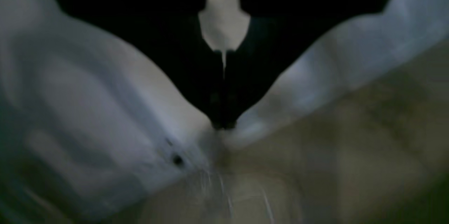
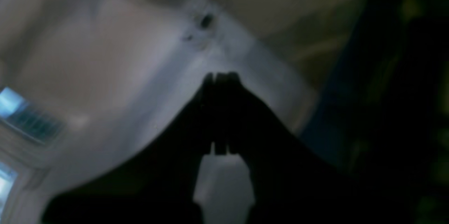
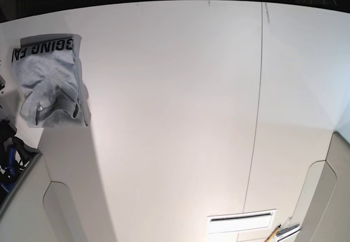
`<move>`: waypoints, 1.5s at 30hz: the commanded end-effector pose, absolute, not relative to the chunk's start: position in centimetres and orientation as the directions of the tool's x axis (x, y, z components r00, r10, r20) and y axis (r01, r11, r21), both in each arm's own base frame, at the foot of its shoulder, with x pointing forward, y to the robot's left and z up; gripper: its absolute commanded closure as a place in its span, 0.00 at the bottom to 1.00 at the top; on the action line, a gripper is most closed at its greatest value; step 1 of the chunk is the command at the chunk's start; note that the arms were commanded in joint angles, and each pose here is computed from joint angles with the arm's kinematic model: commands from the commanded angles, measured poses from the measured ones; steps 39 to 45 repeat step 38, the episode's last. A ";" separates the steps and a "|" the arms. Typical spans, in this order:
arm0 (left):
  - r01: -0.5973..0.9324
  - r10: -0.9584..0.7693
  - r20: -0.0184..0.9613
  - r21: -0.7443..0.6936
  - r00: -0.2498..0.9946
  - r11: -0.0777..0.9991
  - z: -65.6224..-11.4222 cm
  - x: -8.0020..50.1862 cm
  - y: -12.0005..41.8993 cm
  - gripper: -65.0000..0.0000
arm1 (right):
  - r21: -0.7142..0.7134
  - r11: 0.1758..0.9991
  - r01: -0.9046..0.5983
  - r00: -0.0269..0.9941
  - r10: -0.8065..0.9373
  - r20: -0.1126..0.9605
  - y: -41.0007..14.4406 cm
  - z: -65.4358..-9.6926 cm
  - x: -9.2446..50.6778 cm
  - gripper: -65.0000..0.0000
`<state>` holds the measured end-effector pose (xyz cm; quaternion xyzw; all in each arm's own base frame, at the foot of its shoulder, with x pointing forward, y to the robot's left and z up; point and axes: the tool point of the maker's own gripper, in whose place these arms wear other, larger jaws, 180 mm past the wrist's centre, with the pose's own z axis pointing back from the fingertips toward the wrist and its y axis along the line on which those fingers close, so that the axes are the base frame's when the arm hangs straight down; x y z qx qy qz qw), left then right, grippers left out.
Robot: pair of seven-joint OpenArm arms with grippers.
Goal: Fold the T-shirt properly
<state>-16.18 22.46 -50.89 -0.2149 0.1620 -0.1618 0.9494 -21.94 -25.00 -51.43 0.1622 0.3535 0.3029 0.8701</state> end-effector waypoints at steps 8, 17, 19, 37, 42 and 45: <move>0.434 -0.495 0.003 -0.486 0.869 0.759 -59.4 -9.1 12.7 1.00 | 0.350 0.772 -0.530 0.690 0.633 -0.351 -20.1 -60.3 -15.4 1.00; 0.376 -0.376 0.031 -0.155 0.926 0.914 -64.3 -1.2 17.0 1.00 | 0.026 0.993 -0.114 0.976 0.117 -0.181 -19.1 -63.7 -5.3 1.00; 0.346 -0.343 0.041 -0.111 0.938 0.932 -64.3 -0.1 18.0 1.00 | 0.034 0.999 -0.003 0.987 0.008 -0.158 -18.5 -63.8 -4.3 1.00; 0.074 -0.046 0.184 -0.145 0.982 0.987 -63.7 3.7 18.9 1.00 | 0.096 0.964 0.250 0.964 -0.238 -0.120 -15.2 -64.1 -2.3 1.00; 0.074 -0.046 0.184 -0.145 0.982 0.987 -63.7 3.7 18.9 1.00 | 0.098 0.964 0.249 0.964 -0.237 -0.120 -15.0 -64.1 -2.2 1.00; 0.074 -0.046 0.184 -0.145 0.982 0.987 -63.7 3.7 18.9 1.00 | 0.098 0.964 0.249 0.964 -0.237 -0.120 -15.0 -64.1 -2.2 1.00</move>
